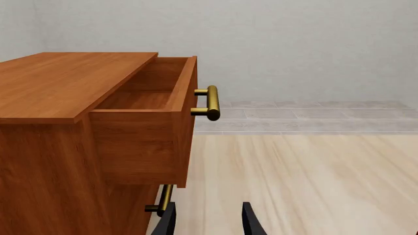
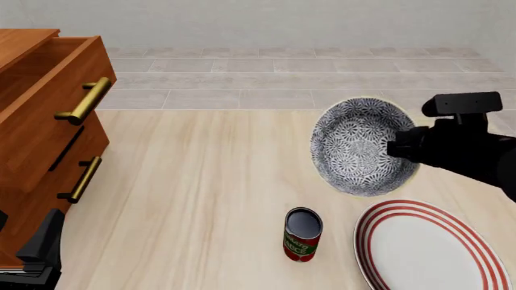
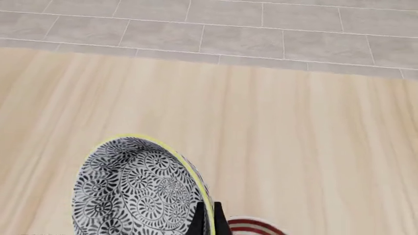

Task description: Put the bowl on the plate.

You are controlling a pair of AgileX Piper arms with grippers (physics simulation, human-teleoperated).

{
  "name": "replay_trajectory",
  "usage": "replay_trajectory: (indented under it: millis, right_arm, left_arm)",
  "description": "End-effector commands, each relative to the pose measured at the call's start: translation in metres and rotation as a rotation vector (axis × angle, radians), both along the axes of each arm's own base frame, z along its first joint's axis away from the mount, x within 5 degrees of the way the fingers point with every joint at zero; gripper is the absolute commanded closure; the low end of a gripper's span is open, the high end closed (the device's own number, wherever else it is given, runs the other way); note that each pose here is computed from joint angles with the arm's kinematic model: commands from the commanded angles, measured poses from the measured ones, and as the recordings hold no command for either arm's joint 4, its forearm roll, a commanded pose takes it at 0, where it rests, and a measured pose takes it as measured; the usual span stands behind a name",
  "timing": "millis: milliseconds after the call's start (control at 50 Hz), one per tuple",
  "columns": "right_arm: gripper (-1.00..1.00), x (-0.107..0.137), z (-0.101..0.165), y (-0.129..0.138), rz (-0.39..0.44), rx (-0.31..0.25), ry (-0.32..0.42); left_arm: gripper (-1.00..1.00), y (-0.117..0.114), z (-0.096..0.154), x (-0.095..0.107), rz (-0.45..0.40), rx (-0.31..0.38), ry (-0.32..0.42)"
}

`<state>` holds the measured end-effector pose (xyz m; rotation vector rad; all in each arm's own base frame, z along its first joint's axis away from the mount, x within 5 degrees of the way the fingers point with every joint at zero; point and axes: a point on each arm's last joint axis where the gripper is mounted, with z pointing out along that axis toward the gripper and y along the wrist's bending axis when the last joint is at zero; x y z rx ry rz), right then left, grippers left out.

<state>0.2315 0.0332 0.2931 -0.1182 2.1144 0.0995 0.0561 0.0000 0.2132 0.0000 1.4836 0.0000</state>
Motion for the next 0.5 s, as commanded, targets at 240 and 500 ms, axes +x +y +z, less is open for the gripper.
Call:
replay_trajectory:
  millis: [240, 500]
  right_arm:
    - [1.00, -0.028, -0.018, -0.025, -0.121, 0.029, 0.055]
    - [1.00, -0.043, -0.030, -0.034, -0.166, 0.027, 0.092]
  left_arm:
    - [-1.00, 0.000, 0.000, 0.000, 0.000, 0.000, 0.000]
    - [-1.00, 0.000, 0.000, 0.000, 0.000, 0.000, 0.000]
